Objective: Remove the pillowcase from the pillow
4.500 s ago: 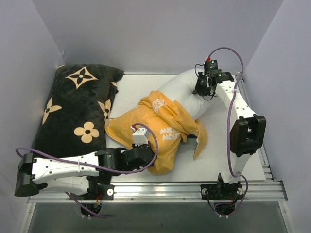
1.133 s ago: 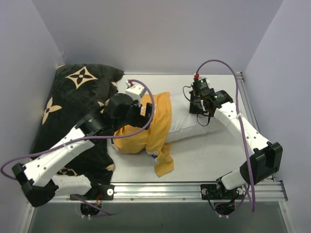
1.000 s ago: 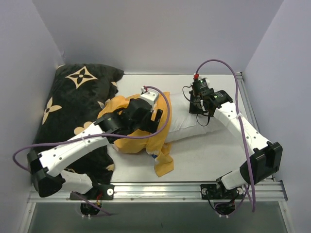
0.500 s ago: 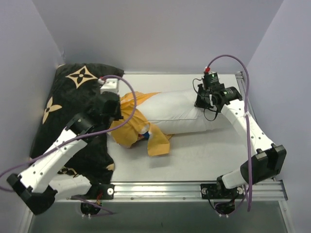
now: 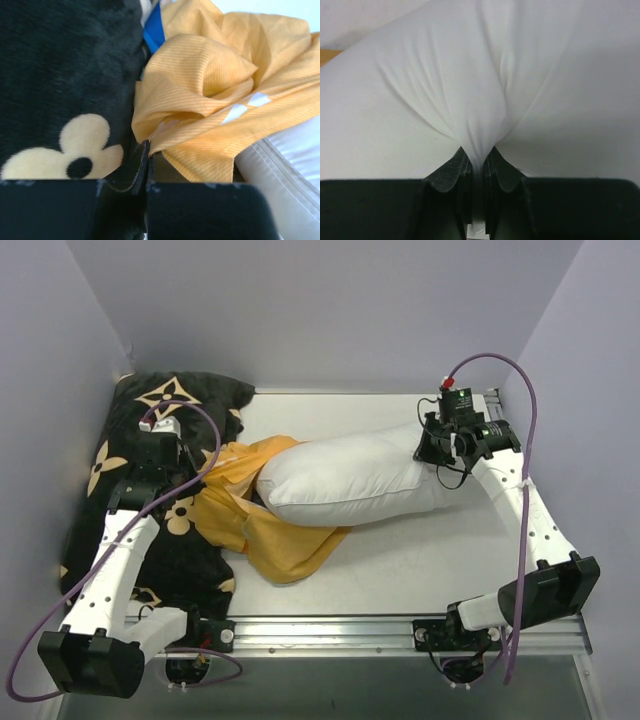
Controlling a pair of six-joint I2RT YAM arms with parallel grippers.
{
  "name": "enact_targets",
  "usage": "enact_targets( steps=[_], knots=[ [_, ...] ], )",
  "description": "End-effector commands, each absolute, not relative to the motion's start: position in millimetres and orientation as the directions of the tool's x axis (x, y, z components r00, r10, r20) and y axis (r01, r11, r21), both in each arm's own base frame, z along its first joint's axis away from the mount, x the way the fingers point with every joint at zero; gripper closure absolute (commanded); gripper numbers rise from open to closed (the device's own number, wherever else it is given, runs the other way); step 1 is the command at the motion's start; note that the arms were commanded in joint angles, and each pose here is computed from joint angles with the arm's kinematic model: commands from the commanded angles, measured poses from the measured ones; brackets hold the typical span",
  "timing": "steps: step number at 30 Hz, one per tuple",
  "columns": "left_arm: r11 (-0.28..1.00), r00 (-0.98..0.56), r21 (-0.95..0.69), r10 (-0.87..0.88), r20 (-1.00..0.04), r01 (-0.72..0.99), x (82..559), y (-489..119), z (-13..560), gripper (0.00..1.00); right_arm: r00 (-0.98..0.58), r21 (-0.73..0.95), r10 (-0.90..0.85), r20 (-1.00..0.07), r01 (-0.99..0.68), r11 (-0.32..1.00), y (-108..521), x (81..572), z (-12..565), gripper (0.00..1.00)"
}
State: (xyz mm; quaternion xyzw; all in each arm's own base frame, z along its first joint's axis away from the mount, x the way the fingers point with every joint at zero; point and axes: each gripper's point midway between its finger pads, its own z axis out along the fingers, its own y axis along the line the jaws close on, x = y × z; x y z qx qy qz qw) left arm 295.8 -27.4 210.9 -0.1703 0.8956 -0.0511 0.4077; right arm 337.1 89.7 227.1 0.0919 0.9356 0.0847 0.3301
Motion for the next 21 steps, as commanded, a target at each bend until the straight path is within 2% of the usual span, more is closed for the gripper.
enact_targets(
  steps=[1,6,9,11,12,13,15,16,18,19,21],
  knots=[
    [0.945,-0.565,-0.281,-0.324,-0.759,-0.165,312,-41,227,1.00,-0.676,0.166,0.229,-0.700,0.158,0.973,62,338,258,1.00],
    [0.955,-0.609,-0.267,-0.291,-0.738,-0.133,317,-57,213,1.00,-0.591,0.243,0.261,-0.763,0.111,0.964,69,339,308,1.00],
    [0.961,-0.631,-0.260,-0.262,-0.730,-0.097,318,-74,202,1.00,-0.606,0.291,0.215,-0.766,-0.030,0.956,101,335,322,1.00],
    [0.964,-0.650,-0.255,-0.241,-0.721,-0.075,317,-87,194,1.00,-0.623,0.269,0.133,-0.771,-0.129,0.954,123,327,320,0.90],
    [0.965,-0.652,-0.254,-0.236,-0.721,-0.069,319,-92,191,1.00,-0.610,0.224,0.031,-0.792,-0.242,0.944,146,316,321,0.86],
    [0.965,-0.664,-0.252,-0.234,-0.710,-0.071,321,-95,185,1.00,-0.609,0.181,-0.041,-0.792,-0.299,0.937,157,308,310,0.75],
    [0.967,-0.681,-0.247,-0.221,-0.699,-0.060,325,-103,179,1.00,-0.541,0.065,-0.171,-0.823,-0.390,0.918,172,298,308,0.60],
    [0.966,-0.683,-0.249,-0.224,-0.696,-0.062,327,-104,178,1.00,-0.511,0.041,-0.238,-0.826,-0.475,0.879,196,283,306,0.45],
    [0.966,-0.679,-0.253,-0.224,-0.700,-0.057,333,-108,181,1.00,-0.484,-0.060,-0.334,-0.809,-0.497,0.866,203,277,290,0.33],
    [0.965,-0.680,-0.254,-0.226,-0.697,-0.060,336,-109,181,1.00,-0.453,-0.102,-0.403,-0.795,-0.554,0.826,217,267,283,0.22],
    [0.964,-0.679,-0.261,-0.230,-0.698,-0.058,343,-112,184,1.00,-0.445,-0.156,-0.489,-0.750,-0.600,0.785,226,259,261,0.16]
  ],
)
